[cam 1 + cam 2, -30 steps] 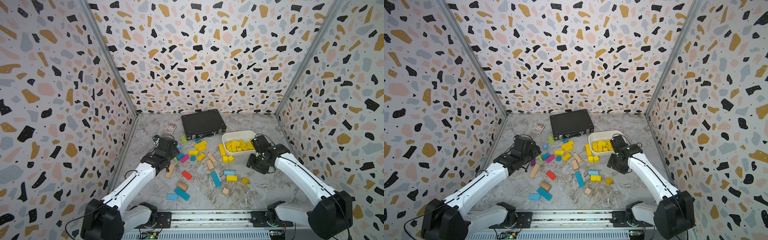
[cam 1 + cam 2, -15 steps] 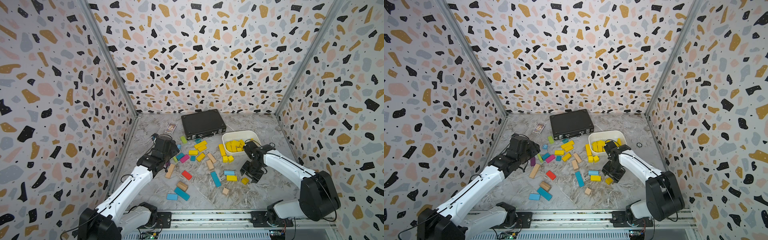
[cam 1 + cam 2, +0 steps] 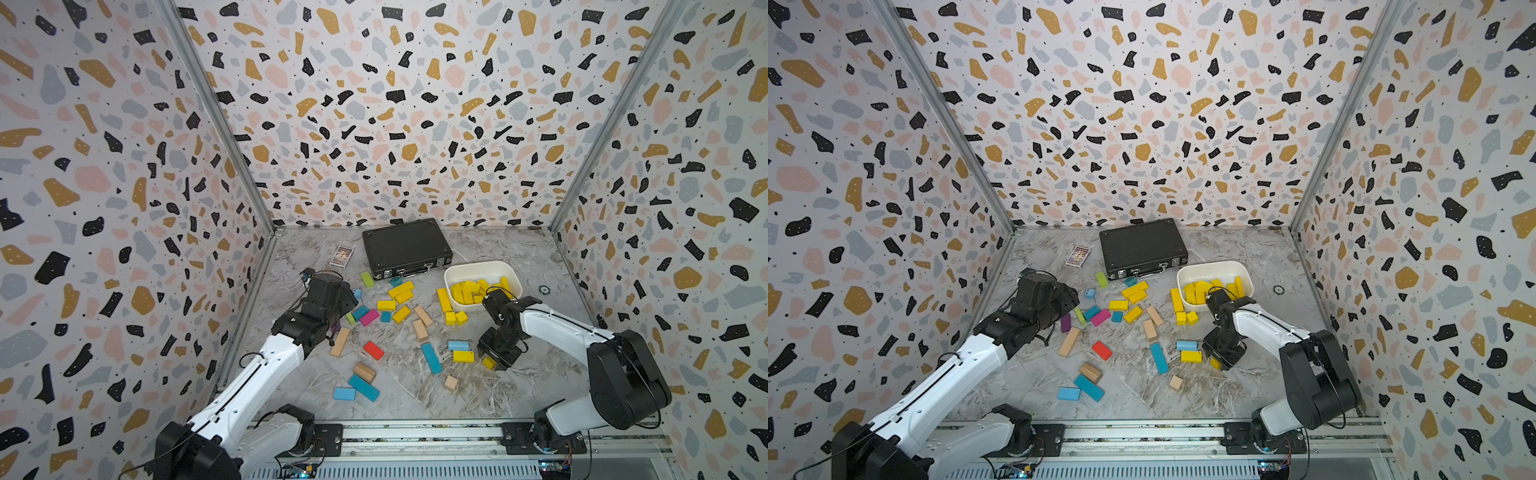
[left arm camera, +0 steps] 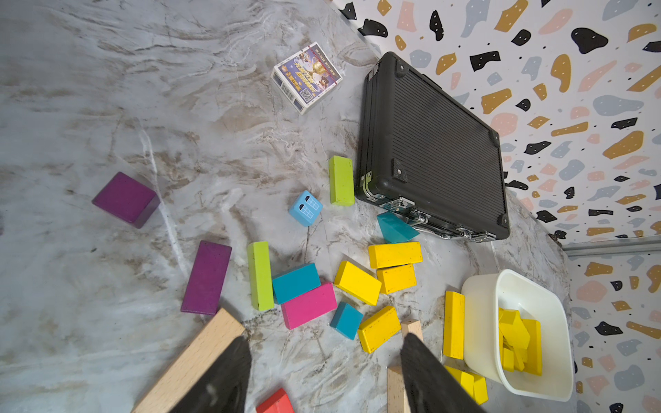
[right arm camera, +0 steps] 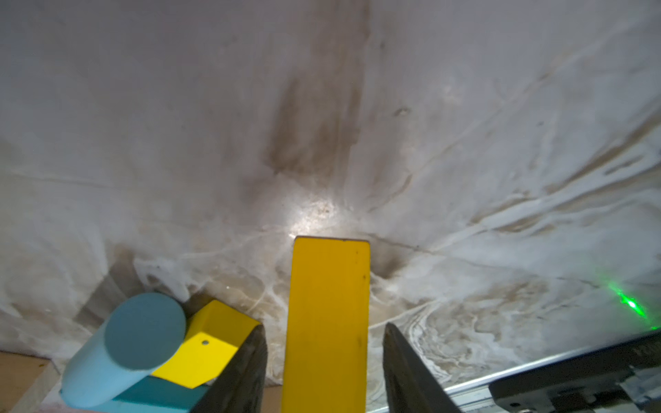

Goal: Pick out the yellow building blocks
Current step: Pick up the building block from the center of the board, then place the building block in the storage box.

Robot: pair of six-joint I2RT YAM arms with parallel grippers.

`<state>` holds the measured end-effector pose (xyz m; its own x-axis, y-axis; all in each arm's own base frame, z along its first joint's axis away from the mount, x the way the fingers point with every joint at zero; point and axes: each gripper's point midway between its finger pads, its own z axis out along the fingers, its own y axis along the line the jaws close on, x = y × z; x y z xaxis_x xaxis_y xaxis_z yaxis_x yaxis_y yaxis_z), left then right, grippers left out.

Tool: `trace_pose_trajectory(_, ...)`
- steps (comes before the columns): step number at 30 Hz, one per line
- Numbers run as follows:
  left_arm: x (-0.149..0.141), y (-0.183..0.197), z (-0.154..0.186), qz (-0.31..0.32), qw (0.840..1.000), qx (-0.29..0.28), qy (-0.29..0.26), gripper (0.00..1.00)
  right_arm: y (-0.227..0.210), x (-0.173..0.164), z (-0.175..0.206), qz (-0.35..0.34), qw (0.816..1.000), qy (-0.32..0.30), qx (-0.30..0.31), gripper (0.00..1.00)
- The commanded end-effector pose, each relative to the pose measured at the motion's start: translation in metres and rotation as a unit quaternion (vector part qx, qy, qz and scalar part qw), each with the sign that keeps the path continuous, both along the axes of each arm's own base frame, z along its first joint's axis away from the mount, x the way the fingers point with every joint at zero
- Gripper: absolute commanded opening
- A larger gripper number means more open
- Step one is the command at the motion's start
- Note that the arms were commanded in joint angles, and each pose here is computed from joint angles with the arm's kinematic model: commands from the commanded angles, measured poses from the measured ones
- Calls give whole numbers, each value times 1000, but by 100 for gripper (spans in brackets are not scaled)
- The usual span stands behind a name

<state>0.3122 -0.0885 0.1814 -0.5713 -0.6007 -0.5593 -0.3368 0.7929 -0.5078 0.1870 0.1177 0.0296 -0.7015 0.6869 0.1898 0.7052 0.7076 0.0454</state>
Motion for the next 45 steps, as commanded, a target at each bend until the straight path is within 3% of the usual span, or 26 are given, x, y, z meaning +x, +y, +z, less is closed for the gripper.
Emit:
trace_pose_trajectory(1,0,4,-2,8,1000,3,2,67,0,-3,-5,-14,1000,7,-2,46)
trace_pose_trajectory(10,-2,6,-3,12,1000,6,3,67,-6,-1,0,-19,1000,-11,-9,28)
trace_pose_trajectory(15,-4,9,0,18,1000,7,1,67,-22,18,42,7,995,-91,-47,23)
trace_pose_trajectory(21,-3,12,3,26,1000,6,-11,67,-29,67,95,114,969,-197,-94,24)
trace_pose_trajectory(25,-1,6,1,16,1000,-1,-3,66,-11,105,116,240,936,-242,-91,24)
trace_pose_trajectory(28,-1,5,-1,14,1000,-2,0,66,-3,131,122,313,911,-250,-98,25)
trace_pose_trajectory(31,-3,6,0,15,1000,-1,1,66,-2,158,124,341,899,-252,-109,26)
trace_pose_trajectory(37,-7,9,-1,23,1000,-5,0,66,14,194,120,367,892,-250,-84,26)
trace_pose_trajectory(45,-7,10,-3,28,1000,-5,2,66,42,211,92,399,891,-214,-21,27)
